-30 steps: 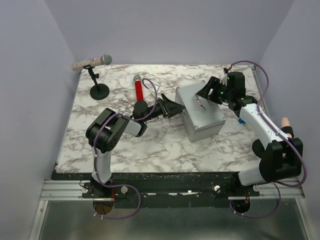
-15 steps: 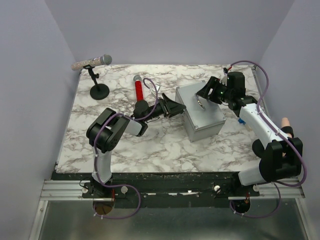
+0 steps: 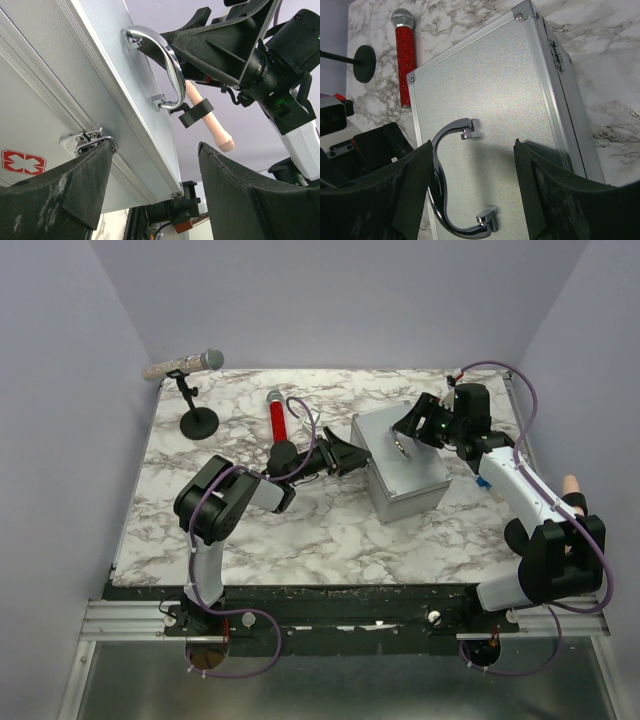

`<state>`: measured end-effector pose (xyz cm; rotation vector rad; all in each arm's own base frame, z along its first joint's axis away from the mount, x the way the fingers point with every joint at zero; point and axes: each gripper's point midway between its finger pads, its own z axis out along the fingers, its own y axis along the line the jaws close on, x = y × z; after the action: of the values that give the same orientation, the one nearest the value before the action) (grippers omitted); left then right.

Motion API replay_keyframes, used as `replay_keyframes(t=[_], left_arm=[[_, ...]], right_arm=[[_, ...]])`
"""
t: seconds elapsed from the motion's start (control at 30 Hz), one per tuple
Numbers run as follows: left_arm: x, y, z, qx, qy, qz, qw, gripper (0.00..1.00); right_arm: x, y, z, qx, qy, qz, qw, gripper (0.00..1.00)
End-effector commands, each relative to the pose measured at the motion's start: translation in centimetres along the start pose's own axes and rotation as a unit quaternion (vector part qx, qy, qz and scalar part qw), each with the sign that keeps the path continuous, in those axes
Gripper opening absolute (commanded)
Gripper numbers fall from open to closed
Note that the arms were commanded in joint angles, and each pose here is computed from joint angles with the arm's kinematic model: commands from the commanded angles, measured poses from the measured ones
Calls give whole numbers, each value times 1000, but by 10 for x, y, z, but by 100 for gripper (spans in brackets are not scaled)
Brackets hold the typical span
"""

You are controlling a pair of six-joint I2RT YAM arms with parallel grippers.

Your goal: Organize the medicine kit

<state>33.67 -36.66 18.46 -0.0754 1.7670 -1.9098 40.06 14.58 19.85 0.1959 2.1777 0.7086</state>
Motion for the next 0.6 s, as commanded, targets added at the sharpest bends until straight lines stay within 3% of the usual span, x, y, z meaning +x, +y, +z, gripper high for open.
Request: replay_keyframes(t=[0.0,0.57], left_arm=[[-3,-59,-12,140,-22,101,985,79],[-5,-56,-16,134,-26,101,985,80]], right_arm=[[16,-9,3,11,32,8,999,74],[15,-9,3,11,31,9,999,74]])
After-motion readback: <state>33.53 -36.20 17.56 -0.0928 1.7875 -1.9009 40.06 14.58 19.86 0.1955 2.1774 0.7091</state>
